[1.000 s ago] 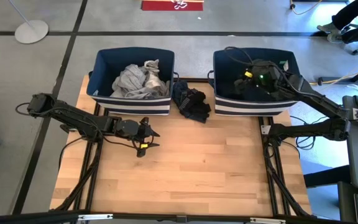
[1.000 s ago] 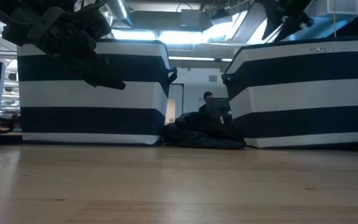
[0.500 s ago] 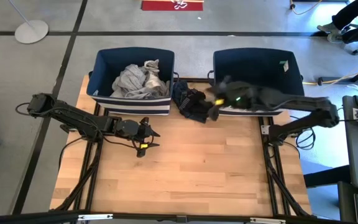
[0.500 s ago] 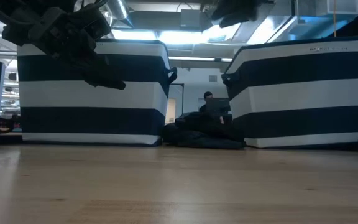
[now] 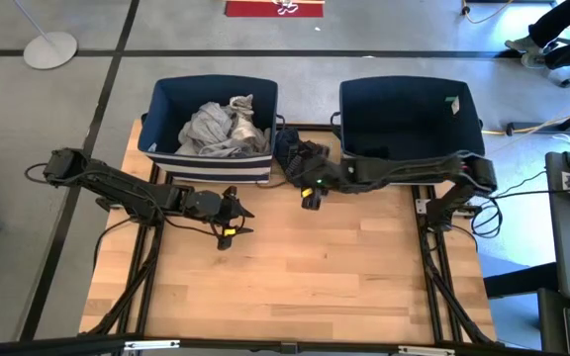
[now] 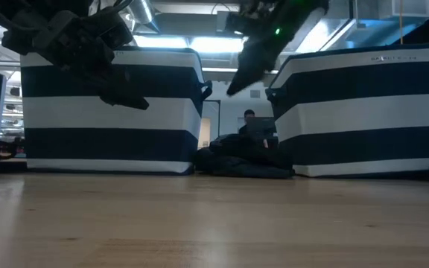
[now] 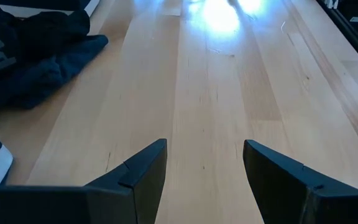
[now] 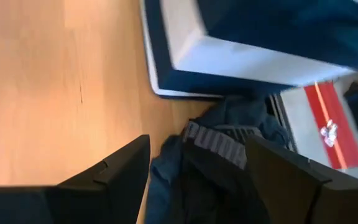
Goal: Sort clothes
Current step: Put the black underwear into the right blue bin
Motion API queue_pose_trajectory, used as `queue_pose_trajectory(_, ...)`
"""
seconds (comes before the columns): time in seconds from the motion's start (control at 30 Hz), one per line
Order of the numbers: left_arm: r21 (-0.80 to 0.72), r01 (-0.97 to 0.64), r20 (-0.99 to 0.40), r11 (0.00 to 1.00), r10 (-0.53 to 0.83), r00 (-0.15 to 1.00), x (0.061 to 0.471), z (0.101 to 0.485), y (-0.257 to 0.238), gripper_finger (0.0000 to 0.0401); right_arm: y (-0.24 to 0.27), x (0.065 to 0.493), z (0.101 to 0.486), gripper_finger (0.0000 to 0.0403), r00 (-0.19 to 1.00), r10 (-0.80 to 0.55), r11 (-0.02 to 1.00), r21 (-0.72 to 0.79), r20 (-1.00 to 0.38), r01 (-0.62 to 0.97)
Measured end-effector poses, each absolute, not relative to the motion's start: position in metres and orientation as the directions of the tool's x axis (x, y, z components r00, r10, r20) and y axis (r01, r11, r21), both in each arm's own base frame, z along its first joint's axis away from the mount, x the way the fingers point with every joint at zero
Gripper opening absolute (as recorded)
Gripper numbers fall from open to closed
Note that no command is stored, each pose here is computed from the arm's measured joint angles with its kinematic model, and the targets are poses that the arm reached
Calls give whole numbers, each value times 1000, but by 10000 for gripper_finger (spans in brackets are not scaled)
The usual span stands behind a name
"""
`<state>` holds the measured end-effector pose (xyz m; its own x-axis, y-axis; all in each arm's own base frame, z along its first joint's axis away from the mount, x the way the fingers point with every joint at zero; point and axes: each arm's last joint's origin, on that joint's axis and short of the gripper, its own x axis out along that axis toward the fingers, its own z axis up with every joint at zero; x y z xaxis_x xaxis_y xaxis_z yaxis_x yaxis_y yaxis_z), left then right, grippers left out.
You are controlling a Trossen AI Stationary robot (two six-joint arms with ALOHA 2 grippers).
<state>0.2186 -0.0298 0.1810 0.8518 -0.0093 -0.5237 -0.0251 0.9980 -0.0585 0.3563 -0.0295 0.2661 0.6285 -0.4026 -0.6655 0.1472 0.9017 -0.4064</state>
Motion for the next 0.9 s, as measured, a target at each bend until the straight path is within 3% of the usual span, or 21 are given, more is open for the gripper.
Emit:
queue_pose_trajectory(0.33,-63,-28,-528,998,-9,849,218,181,-30,200,-54,375,223,264,518,-490,849,-518,-701,102)
queue_pose_trajectory(0.9,-60,-28,-532,998,-8,847,218,180,-30,200,-108,380,184,264,475,-399,915,-374,-784,151)
